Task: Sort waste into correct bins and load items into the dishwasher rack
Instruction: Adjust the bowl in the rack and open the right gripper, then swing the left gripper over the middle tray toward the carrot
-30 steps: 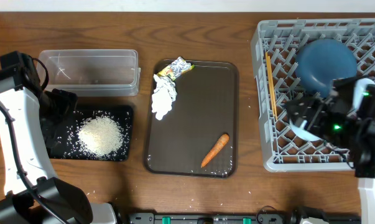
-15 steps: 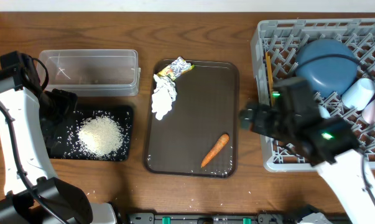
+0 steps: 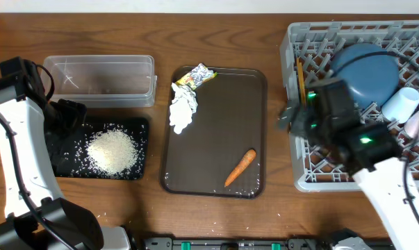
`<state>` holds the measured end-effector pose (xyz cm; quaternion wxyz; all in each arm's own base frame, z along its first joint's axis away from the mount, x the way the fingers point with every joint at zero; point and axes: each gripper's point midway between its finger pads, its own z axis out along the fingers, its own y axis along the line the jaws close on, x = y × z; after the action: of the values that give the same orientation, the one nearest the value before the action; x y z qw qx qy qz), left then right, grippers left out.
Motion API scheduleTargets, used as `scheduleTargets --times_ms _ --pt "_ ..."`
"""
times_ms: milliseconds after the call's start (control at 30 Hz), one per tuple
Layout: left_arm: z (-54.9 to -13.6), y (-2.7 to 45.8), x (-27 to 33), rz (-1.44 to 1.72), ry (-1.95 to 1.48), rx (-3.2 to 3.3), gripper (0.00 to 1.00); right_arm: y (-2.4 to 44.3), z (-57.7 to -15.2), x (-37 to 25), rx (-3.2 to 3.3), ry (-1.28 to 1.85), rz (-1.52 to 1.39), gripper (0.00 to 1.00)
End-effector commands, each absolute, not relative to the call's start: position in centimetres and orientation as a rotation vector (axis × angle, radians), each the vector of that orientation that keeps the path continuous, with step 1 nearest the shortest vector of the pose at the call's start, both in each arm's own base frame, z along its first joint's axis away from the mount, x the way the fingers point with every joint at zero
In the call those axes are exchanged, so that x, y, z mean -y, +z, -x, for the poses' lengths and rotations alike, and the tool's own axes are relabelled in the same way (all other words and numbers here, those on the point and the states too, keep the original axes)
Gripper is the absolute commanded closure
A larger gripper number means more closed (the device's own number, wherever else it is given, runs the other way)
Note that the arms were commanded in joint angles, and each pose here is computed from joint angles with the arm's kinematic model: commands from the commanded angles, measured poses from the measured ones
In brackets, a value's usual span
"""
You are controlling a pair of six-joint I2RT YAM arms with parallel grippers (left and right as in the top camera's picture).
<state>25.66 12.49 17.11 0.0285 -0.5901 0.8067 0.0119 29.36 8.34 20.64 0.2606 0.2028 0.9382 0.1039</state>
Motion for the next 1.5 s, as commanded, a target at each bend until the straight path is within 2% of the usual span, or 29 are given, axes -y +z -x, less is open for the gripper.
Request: scheduleTargets --times_ms 0,300,900,1000,1100,1167,1467 --pt "-25.7 17.1 -12.7 1.838 0.046 -2.480 0.01 23.1 -30.1 -3.3 -2.410 0.151 -0.673 0.01" --pt "-25.7 17.1 -12.7 1.838 0.046 -2.480 0.01 22.4 -28.4 5.2 -2.333 -0.120 -0.970 0.01" --pt "-25.4 17.1 -12.5 1.846 0.043 -2.492 0.01 21.9 -27.6 5.7 -2.360 -0.145 -0.993 0.01" --pt "-25.1 17.1 -9.8 1.863 -0.147 -2.579 0.01 21.9 -27.6 5.6 -2.361 -0.145 -0.993 0.01" --pt "-26.9 17.9 -5.5 1.491 -0.508 -2.779 0.00 21.9 -27.6 5.7 -2.361 -0.145 -0.994 0.01" --pt "-27.1 18.3 -3.2 1.310 -0.620 -2.865 0.00 21.9 -27.6 5.7 -2.360 -0.145 -0.993 0.01" --pt "-24.4 17.0 6.4 0.608 -0.616 -3.232 0.00 21.9 -27.6 5.7 -2.361 -0.145 -0.994 0.01"
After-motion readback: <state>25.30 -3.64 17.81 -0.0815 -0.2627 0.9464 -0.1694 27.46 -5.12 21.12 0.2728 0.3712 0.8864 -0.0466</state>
